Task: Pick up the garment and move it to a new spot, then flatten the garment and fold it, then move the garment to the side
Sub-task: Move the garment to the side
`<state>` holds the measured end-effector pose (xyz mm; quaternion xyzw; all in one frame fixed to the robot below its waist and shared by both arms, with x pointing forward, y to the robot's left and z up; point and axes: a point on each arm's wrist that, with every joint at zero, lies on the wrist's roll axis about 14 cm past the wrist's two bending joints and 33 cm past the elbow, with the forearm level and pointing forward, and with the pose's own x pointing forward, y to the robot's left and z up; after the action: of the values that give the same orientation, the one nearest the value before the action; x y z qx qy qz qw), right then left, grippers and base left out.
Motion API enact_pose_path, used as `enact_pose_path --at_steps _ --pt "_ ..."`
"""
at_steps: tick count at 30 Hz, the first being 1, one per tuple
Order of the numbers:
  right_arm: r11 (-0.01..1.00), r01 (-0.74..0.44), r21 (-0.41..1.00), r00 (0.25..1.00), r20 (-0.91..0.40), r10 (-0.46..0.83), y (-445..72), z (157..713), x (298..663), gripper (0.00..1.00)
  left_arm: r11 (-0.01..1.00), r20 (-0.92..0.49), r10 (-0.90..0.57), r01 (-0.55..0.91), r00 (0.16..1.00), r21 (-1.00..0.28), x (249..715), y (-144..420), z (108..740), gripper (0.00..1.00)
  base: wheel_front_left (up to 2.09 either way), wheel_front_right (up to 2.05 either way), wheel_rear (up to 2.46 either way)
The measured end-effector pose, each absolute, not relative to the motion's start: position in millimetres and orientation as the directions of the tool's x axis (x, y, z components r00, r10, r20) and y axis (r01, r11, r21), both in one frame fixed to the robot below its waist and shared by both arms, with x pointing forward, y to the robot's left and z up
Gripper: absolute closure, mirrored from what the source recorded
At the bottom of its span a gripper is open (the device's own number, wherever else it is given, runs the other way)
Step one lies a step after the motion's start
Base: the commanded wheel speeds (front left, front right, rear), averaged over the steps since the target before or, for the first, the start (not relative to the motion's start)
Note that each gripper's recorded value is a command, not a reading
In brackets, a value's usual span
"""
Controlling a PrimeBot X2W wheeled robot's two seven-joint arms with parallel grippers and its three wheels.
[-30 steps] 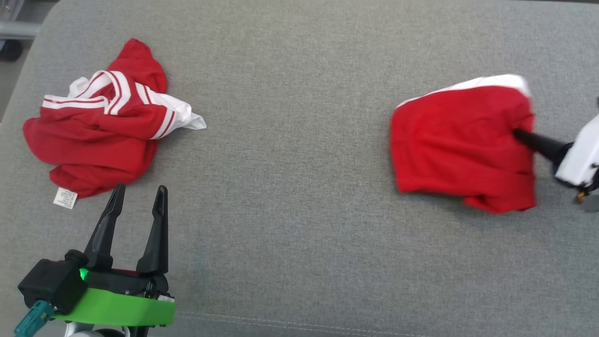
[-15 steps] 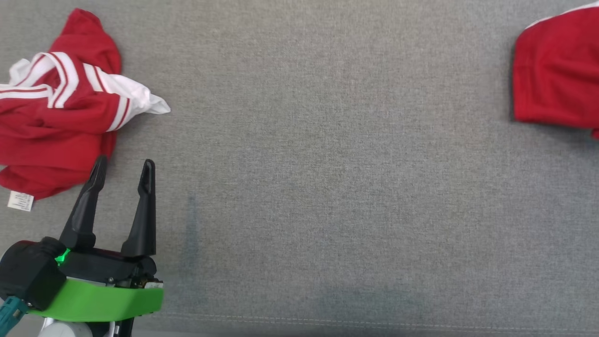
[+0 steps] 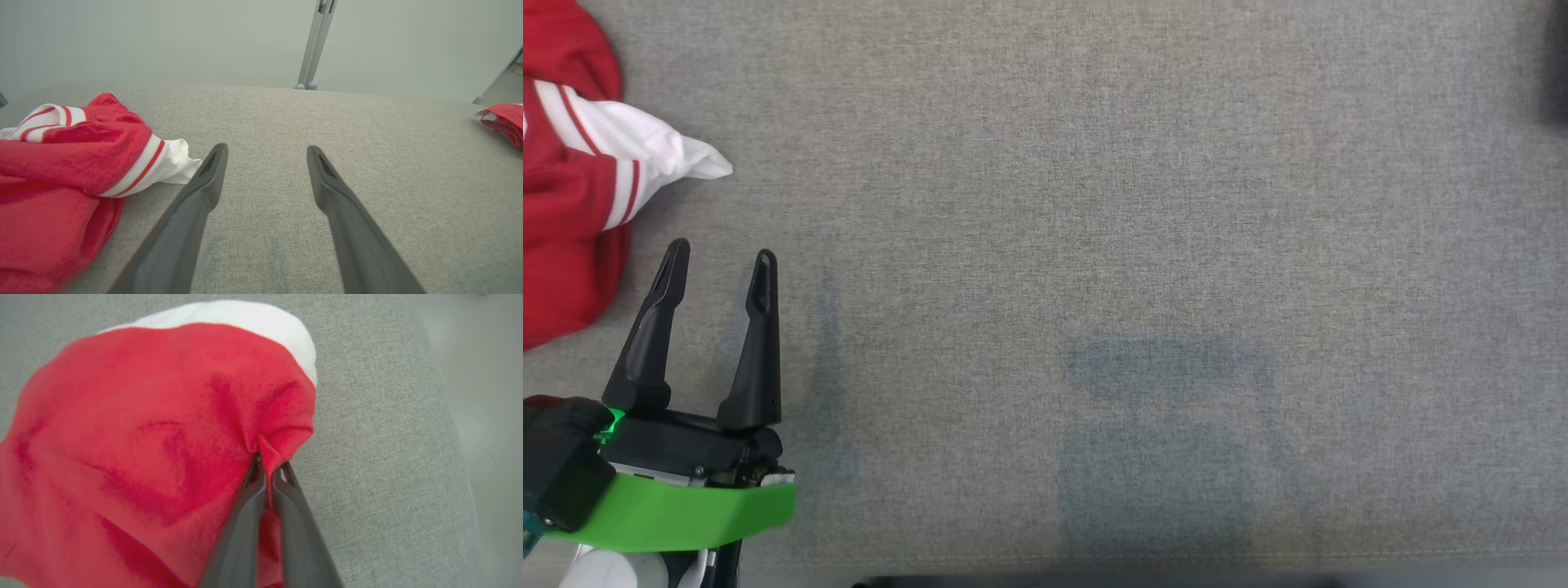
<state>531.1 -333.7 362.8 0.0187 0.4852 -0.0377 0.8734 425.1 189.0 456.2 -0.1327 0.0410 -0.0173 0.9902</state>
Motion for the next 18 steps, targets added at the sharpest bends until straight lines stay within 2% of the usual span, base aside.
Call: enact_pose_path --at_steps 4,5,6,7,8,18 --pt "0.990 0.138 -0.042 0.496 -0.862 -0.105 -355 351 523 1.00 0.963 -0.093 -0.057 0.030 0.994 -0.268 431 186 447 0.00 0.00 0.00 0.00" --pt "0.987 0.146 -0.063 0.491 -0.862 -0.128 -362 349 521 0.74 0.963 -0.095 -0.059 0.032 0.994 -0.267 432 185 446 0.00 0.00 0.00 0.00" --pt "0.984 0.154 -0.085 0.493 -0.857 -0.151 -368 348 520 0.56 0.964 -0.095 -0.059 0.032 0.994 -0.265 433 185 445 0.00 0.00 0.00 0.00" --pt "0.982 0.160 -0.101 0.492 -0.854 -0.168 -374 349 519 0.21 0.964 -0.093 -0.058 0.032 0.994 -0.263 435 184 445 0.00 0.00 0.00 0.00" --pt "0.980 0.167 -0.112 0.495 -0.850 -0.182 -378 349 519 0.00 0.965 -0.094 -0.059 0.033 0.994 -0.262 436 184 444 0.00 0.00 0.00 0.00" --pt "0.965 0.202 -0.166 0.497 -0.832 -0.247 -394 346 505 0.00 0.965 -0.079 -0.069 0.047 0.994 -0.257 438 182 448 0.00 0.00 0.00 0.00"
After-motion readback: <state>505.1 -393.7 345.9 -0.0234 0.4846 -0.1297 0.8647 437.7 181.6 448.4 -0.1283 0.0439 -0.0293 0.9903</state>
